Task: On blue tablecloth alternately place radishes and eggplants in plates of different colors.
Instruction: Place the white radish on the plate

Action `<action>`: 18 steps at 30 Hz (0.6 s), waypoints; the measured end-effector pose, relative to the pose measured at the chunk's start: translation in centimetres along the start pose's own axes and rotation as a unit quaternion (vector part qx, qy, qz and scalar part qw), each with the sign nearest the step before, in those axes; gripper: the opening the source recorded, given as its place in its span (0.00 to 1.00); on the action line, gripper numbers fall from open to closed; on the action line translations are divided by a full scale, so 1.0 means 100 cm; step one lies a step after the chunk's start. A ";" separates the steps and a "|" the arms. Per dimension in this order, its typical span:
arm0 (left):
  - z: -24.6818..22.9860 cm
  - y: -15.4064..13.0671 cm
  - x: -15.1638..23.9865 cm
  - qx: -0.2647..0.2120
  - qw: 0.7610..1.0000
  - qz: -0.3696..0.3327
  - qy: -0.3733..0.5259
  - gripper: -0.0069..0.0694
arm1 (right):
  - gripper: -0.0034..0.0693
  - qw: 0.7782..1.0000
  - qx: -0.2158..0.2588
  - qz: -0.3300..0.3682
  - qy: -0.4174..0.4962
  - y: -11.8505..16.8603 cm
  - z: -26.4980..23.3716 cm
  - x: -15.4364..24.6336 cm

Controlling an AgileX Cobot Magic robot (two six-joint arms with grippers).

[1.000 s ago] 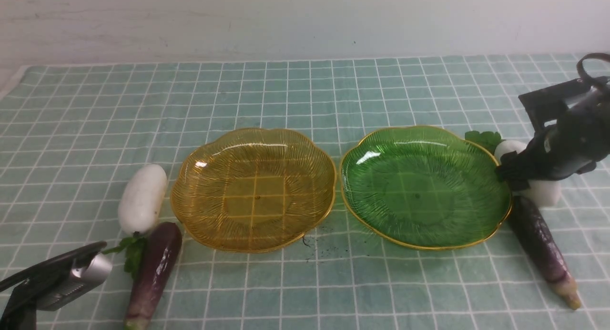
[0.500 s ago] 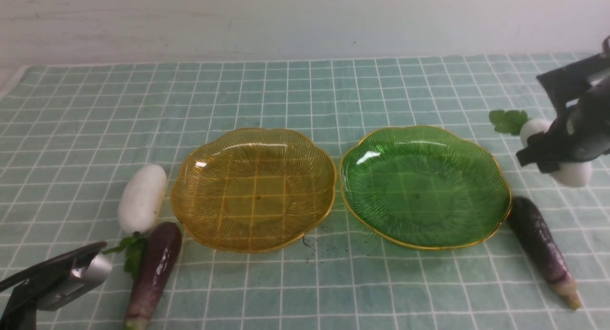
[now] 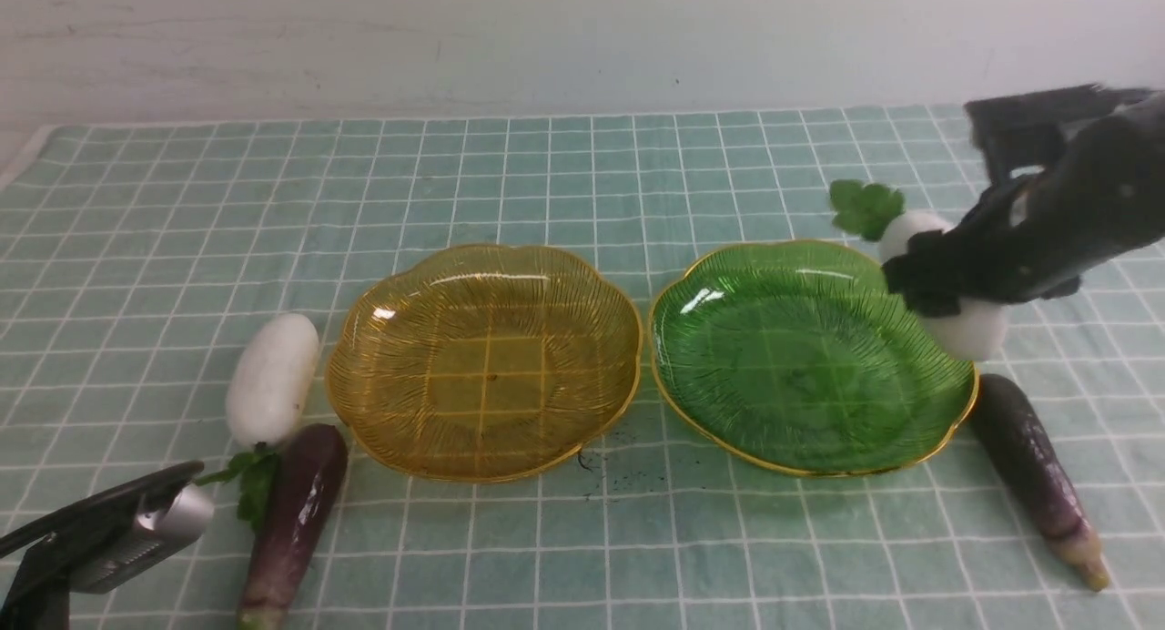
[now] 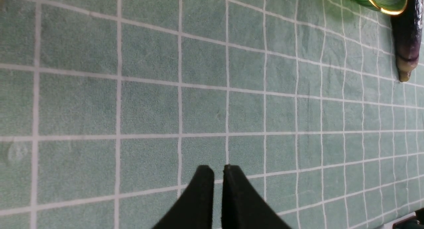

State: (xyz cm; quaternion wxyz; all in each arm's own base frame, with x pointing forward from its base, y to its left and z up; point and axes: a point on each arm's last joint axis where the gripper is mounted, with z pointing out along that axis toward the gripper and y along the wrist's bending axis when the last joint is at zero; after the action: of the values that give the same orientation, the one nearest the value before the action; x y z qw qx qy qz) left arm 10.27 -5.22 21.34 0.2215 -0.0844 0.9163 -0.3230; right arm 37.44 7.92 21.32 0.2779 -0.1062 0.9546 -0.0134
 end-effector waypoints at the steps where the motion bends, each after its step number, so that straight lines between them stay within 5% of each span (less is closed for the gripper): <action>1: 0.000 0.000 0.000 0.000 1.000 0.000 0.000 0.12 | 0.68 1.000 -0.004 -0.008 0.007 0.005 0.007 0.002; 9: 0.000 0.000 0.000 0.000 1.000 0.000 0.000 0.12 | 0.69 0.999 -0.010 -0.023 0.038 0.014 0.031 0.011; 18: 0.000 0.000 0.000 0.000 1.000 0.000 0.000 0.12 | 0.83 0.998 -0.006 -0.030 0.048 0.012 0.023 0.012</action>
State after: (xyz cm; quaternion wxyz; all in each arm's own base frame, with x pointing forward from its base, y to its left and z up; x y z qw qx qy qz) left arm 10.27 -5.22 21.34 0.2215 -0.0843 0.9163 -0.3229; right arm 37.47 8.90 18.61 0.2304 -0.1353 0.9634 -0.0209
